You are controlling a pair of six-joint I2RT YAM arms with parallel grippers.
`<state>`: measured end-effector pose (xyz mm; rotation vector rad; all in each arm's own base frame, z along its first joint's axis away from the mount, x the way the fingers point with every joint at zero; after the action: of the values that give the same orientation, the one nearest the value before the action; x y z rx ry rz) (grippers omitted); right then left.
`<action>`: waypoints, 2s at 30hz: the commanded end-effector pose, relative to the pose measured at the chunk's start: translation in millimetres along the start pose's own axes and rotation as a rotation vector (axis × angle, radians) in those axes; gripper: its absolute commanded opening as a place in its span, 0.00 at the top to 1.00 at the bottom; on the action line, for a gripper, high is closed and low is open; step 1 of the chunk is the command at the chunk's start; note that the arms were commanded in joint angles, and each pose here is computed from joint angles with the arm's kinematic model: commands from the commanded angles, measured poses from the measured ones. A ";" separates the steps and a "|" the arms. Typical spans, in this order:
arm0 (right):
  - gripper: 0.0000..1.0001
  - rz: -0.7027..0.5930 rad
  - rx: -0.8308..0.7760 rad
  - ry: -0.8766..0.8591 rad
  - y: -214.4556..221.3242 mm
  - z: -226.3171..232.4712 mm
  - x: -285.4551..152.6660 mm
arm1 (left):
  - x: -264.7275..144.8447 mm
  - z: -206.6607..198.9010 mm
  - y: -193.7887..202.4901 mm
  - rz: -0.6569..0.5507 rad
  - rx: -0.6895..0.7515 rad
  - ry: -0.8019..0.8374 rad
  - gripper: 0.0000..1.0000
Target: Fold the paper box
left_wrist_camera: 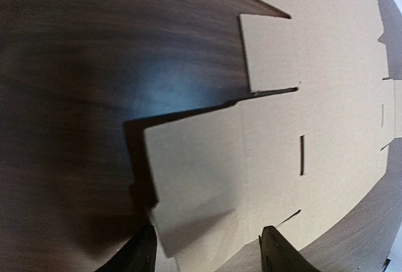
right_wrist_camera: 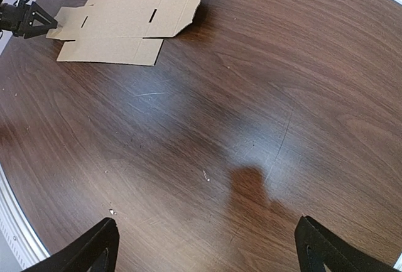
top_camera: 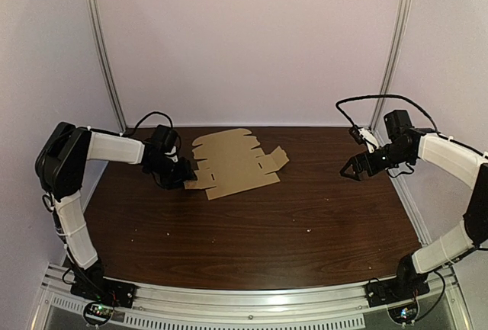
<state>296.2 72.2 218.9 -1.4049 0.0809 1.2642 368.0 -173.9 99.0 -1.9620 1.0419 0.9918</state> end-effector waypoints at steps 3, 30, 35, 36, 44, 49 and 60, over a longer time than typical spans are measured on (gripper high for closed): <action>0.00 0.013 -0.010 -0.013 4.1 3.9 0.5 | 16.4 -15.3 -8.4 -0.016 -0.042 0.158 0.56; 0.00 -0.032 -0.164 -0.182 -23.8 34.9 -28.1 | -122.5 -8.4 103.5 0.220 0.629 0.421 1.00; 0.00 -0.013 -0.216 -0.260 -44.3 47.2 -18.6 | -151.0 -18.3 115.8 0.164 0.768 0.549 1.00; 0.00 0.000 -0.225 -0.276 -48.1 50.2 -12.8 | -153.3 -20.9 117.6 0.167 0.781 0.574 1.00; 0.00 0.184 -0.323 -0.419 -62.0 87.4 35.4 | -168.4 -39.4 114.8 0.128 0.887 0.601 1.00; 0.00 0.225 -0.313 -0.478 -69.5 94.6 48.4 | -173.9 -40.6 112.6 0.091 0.931 0.594 1.00; 0.41 0.227 -0.304 -0.570 -73.7 102.2 57.8 | -173.7 -41.3 110.1 0.067 0.930 0.580 1.00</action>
<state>315.8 199.8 247.3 -1.2953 -0.3216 1.8485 214.6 -194.7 232.3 -1.4158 1.5689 -0.0687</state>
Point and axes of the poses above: each gripper's point midway between its finger pads, its own x axis out along the fingers, its own z axis along the line the jaws close on, y = z × x, the point moved 8 cm from there along -x, back along the fingers, and after that the axes turned 2 degrees about -x, right-handed, at the moved point
